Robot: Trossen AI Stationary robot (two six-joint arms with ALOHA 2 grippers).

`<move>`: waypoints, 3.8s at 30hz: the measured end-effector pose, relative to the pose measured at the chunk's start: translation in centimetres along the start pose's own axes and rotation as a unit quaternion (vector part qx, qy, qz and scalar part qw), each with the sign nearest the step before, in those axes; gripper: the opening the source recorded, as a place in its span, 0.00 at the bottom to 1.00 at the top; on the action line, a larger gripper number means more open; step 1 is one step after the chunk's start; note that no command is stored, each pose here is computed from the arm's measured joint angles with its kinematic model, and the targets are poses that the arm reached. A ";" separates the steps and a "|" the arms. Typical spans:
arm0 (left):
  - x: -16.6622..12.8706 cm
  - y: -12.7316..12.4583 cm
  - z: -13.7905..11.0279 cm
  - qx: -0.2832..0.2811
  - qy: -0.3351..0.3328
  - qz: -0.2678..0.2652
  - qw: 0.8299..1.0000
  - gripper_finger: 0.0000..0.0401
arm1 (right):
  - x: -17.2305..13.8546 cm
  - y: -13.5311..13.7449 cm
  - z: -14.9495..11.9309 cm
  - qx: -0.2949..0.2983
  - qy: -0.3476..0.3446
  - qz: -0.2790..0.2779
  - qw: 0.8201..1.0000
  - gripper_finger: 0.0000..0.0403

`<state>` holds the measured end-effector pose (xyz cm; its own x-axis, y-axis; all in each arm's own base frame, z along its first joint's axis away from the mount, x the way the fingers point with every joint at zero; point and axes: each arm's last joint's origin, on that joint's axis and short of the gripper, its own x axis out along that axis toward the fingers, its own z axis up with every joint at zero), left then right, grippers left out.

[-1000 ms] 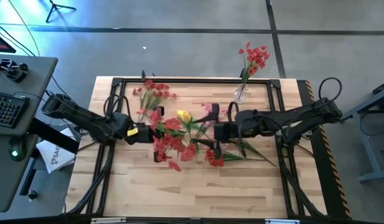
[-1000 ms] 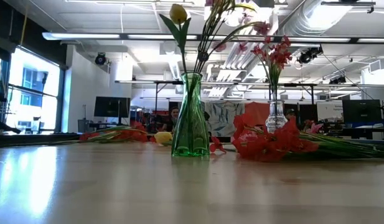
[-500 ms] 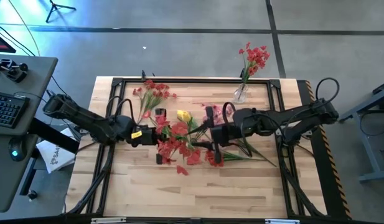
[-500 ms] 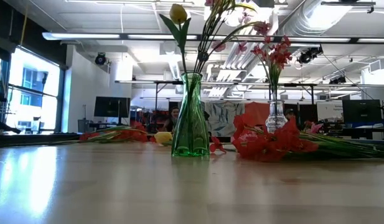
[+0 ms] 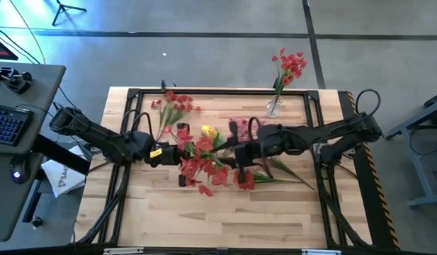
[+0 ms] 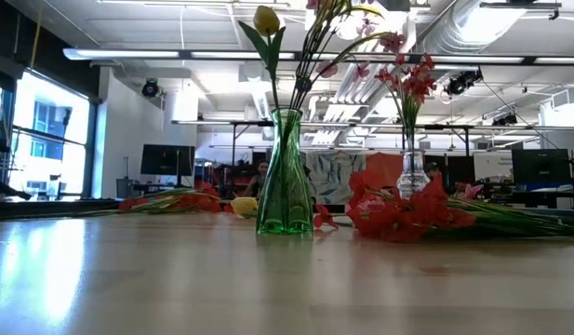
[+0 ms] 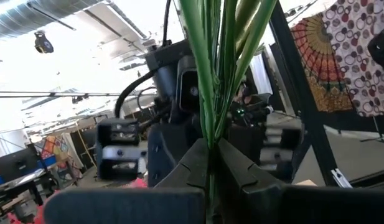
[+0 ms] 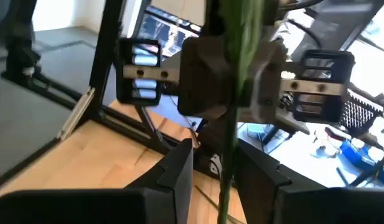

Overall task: Sort flowers into vase by color
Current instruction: Put the bottom left red flowers into the transparent vase

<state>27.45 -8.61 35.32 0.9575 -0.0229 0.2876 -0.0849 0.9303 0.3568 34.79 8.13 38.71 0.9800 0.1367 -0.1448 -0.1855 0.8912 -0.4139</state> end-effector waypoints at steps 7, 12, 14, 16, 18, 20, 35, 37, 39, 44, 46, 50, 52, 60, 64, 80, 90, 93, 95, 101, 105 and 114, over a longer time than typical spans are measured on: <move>0.0 -0.1 -0.1 0.002 0.005 -0.002 1.000 0.00 | 0.8 0.1 -0.2 -0.034 -0.008 -0.020 0.999 0.18; 0.0 -0.2 -0.4 0.010 0.025 -0.005 1.000 0.00 | 0.1 0.1 0.3 -0.034 -0.002 -0.038 0.999 0.05; 0.0 -0.2 -0.6 0.017 0.037 0.000 0.999 0.02 | -0.2 0.2 0.4 -0.035 0.006 -0.041 0.999 0.02; -0.1 -0.3 -0.8 0.021 0.052 0.003 0.998 0.05 | -0.5 0.3 0.6 -0.028 0.007 -0.045 0.999 0.03; -0.1 -0.3 -0.8 0.021 0.059 0.007 0.998 0.10 | -1.2 0.1 1.0 -0.026 0.003 -0.046 0.999 0.03; -0.2 -0.4 -0.7 0.023 0.064 0.006 0.998 0.15 | -2.1 -0.3 1.5 -0.024 -0.005 -0.048 0.999 0.01; -3.1 -2.6 -0.7 0.101 0.254 0.207 0.939 0.25 | -14.6 -11.1 3.8 0.025 -0.112 -0.222 0.968 0.01; -3.7 -3.3 -0.5 0.119 0.278 0.240 0.922 0.25 | -15.5 -11.7 2.6 0.055 -0.066 -0.223 0.971 0.01; -4.5 -4.0 -0.5 0.134 0.300 0.262 0.907 0.25 | -16.0 -11.7 1.4 0.081 -0.028 -0.208 0.974 0.00; -6.4 -5.5 -1.3 0.135 0.320 0.282 0.894 0.25 | -14.9 -9.7 -5.2 0.120 0.024 -0.221 0.967 0.00; -7.1 -5.9 -1.7 0.120 0.320 0.279 0.897 0.25 | -15.1 -8.8 -8.5 0.134 0.036 -0.260 0.956 0.00; -8.3 -6.2 -2.6 0.086 0.322 0.279 0.901 0.25 | -16.8 -7.8 -13.0 0.153 0.010 -0.348 0.925 0.00; -8.8 -6.2 -3.1 0.067 0.328 0.274 0.902 0.25 | -17.5 -7.1 -15.5 0.162 0.024 -0.396 0.904 0.00; -9.9 -5.7 -5.3 0.025 0.343 0.290 0.893 0.25 | -19.6 -5.8 -23.1 0.162 0.039 -0.536 0.827 0.01; -10.1 -5.3 -6.5 0.026 0.350 0.306 0.885 0.25 | -20.6 -6.2 -24.9 0.184 0.008 -0.571 0.800 0.01; -9.3 -3.7 -7.8 0.011 0.381 0.325 0.866 0.25 | -20.1 -7.2 -28.8 0.257 0.038 -0.539 0.802 0.04; -9.3 -3.7 -7.9 0.009 0.384 0.322 0.865 0.25 | -19.5 -8.9 -27.9 0.297 0.179 -0.503 0.792 0.41; -9.3 -3.7 -7.9 0.005 0.383 0.323 0.865 0.25 | -19.7 -9.3 -27.0 0.318 0.255 -0.479 0.777 0.50; -9.3 -3.7 -7.9 0.005 0.383 0.323 0.865 0.25 | -19.9 -9.6 -26.0 0.330 0.291 -0.467 0.767 0.54; -9.3 -3.7 -7.9 -0.002 0.383 0.323 0.866 0.25 | -20.7 -10.9 -22.3 0.334 0.308 -0.458 0.764 0.57; -9.3 -3.7 -7.9 -0.006 0.381 0.324 0.866 0.25 | -20.4 -11.2 -21.2 0.332 0.297 -0.425 0.788 0.57; -9.3 -3.7 -7.9 -0.005 0.382 0.324 0.866 0.25 | -21.2 -10.4 -18.1 0.333 0.344 -0.383 0.790 0.57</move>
<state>21.06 -8.93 24.33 0.6131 0.7502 -0.2475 -0.6737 0.6601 0.3321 14.66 -11.83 29.77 0.4726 -0.6164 -0.6298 0.7467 0.6597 -0.0854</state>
